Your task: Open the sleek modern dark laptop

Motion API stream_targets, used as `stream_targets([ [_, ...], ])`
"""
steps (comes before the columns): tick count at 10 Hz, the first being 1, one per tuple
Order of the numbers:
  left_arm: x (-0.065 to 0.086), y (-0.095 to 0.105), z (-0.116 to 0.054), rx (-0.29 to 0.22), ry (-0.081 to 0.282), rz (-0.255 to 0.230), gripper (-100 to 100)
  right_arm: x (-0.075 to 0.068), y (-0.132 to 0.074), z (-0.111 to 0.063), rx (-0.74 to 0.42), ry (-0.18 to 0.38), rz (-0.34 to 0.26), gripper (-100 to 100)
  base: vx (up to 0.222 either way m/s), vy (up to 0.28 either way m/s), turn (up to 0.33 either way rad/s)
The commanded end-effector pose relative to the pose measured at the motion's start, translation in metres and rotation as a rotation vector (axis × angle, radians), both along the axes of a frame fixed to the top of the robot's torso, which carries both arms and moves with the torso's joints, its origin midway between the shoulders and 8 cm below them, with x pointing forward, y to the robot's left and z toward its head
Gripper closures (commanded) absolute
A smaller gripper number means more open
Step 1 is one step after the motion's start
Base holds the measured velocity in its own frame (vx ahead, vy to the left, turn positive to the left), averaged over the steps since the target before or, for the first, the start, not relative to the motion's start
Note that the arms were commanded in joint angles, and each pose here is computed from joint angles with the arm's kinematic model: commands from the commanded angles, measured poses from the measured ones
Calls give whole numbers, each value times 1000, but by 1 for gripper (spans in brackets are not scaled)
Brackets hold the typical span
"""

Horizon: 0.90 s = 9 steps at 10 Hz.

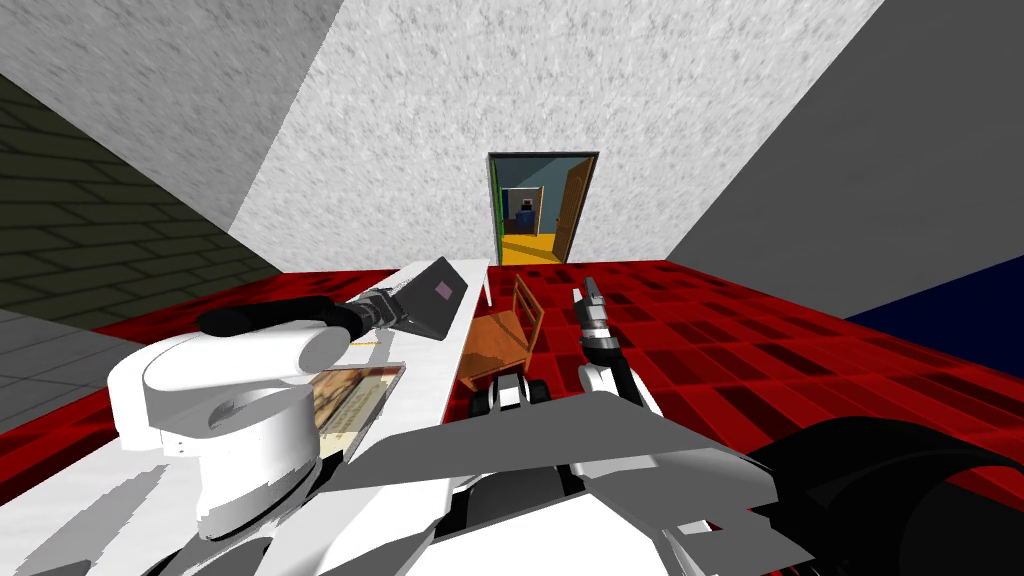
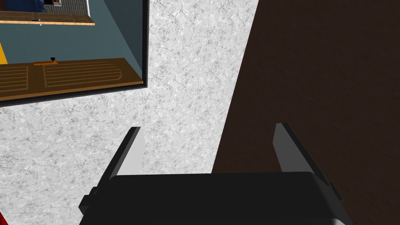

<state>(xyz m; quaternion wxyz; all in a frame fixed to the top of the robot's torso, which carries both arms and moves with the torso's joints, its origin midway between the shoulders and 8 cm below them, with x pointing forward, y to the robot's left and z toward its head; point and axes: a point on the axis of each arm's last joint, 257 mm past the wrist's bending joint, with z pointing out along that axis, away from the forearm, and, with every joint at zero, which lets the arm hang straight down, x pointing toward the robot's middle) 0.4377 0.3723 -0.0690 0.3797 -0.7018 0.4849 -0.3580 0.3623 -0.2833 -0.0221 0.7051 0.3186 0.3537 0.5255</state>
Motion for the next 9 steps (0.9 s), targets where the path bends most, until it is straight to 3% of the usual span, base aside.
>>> stream_targets([
  [1, -13, -4, 15, 1, -5, 2, -100, 0, 0, 0, 0, 0, 0, 0, 8, 2, 22],
  [2, -14, -3, 13, 1, 4, 4, -100, 0, 0, 0, 0, 0, 0, 0, 8, 0, 4],
  [7, -37, -10, 34, 10, 0, 11, -100, 0, 0, 0, 0, 0, 0, 0, 30, 0, 1],
  [9, -36, -10, 32, 9, 3, 11, -100, 0, 0, 0, 0, 0, 0, 0, 9, 1, 11],
])
